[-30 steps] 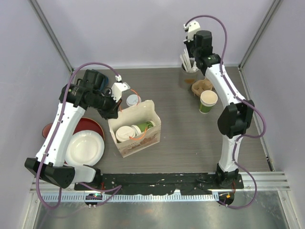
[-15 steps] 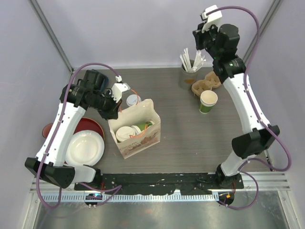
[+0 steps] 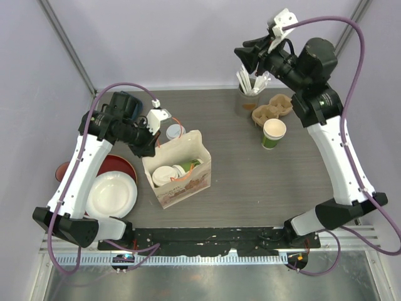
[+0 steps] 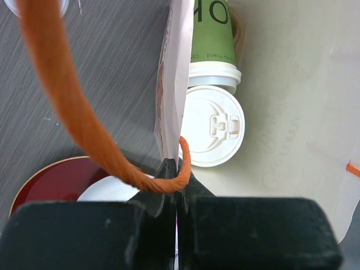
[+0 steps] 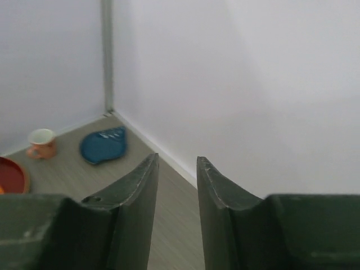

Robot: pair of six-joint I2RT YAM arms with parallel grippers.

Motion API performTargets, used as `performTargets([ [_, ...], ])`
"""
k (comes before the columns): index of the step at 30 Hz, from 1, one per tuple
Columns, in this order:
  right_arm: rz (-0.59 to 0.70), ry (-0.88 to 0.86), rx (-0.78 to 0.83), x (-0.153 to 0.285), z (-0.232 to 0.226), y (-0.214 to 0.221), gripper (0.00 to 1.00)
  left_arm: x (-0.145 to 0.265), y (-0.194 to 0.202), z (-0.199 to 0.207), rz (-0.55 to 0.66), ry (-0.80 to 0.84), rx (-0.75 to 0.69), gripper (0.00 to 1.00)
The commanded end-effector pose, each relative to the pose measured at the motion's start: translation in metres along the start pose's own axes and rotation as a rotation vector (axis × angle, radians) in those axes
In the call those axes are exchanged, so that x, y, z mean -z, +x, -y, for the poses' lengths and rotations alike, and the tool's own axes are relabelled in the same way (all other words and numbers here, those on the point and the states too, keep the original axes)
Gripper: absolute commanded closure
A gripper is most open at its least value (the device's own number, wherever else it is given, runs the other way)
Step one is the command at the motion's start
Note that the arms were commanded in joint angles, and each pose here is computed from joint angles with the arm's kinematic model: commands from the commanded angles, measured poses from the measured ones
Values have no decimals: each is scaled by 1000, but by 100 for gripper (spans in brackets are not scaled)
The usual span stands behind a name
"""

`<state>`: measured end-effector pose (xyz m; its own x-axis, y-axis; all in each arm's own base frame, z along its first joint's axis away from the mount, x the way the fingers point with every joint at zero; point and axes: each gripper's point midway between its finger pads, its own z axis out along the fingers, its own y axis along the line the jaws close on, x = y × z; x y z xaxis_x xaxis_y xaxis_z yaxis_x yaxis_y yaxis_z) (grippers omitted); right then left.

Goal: Pack the takeout coffee

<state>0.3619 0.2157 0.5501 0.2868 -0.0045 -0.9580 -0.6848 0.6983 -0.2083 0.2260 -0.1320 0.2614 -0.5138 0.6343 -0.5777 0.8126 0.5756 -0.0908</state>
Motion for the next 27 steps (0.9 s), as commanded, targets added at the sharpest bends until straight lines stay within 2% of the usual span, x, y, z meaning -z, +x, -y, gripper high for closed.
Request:
performTargets([
  [1,-340,278,7,-21,70,121,53,11,17,19,-49,44,31,100],
  [3,-419,314,38,-33,86,147,50,11,19,19,-55,44,32,100],
  [4,-513,351,32,-40,97,189,48,10,20,19,-57,42,32,100],
  [6,-546,427,34,-46,119,208,43,9,21,19,-65,43,35,100],
  [7,-614,448,20,-50,128,245,42,9,22,19,-69,41,36,100],
  [8,-635,459,15,-51,135,257,41,9,22,18,-70,39,36,100],
  [9,-616,473,17,-57,143,252,34,8,23,18,-75,39,35,100],
  [10,-671,465,9,-61,146,285,30,8,23,17,-77,39,36,100],
  [12,-677,456,24,-69,149,298,30,7,23,17,-81,41,37,100],
  [14,-690,475,47,-74,156,318,31,7,22,16,-85,40,40,100],
  [18,-673,568,93,-77,175,328,37,6,22,15,-93,47,42,100],
  [23,-671,581,113,-80,180,340,48,5,21,15,-94,47,47,100],
  [27,-686,564,117,-83,179,355,51,6,21,15,-94,46,43,100],
])
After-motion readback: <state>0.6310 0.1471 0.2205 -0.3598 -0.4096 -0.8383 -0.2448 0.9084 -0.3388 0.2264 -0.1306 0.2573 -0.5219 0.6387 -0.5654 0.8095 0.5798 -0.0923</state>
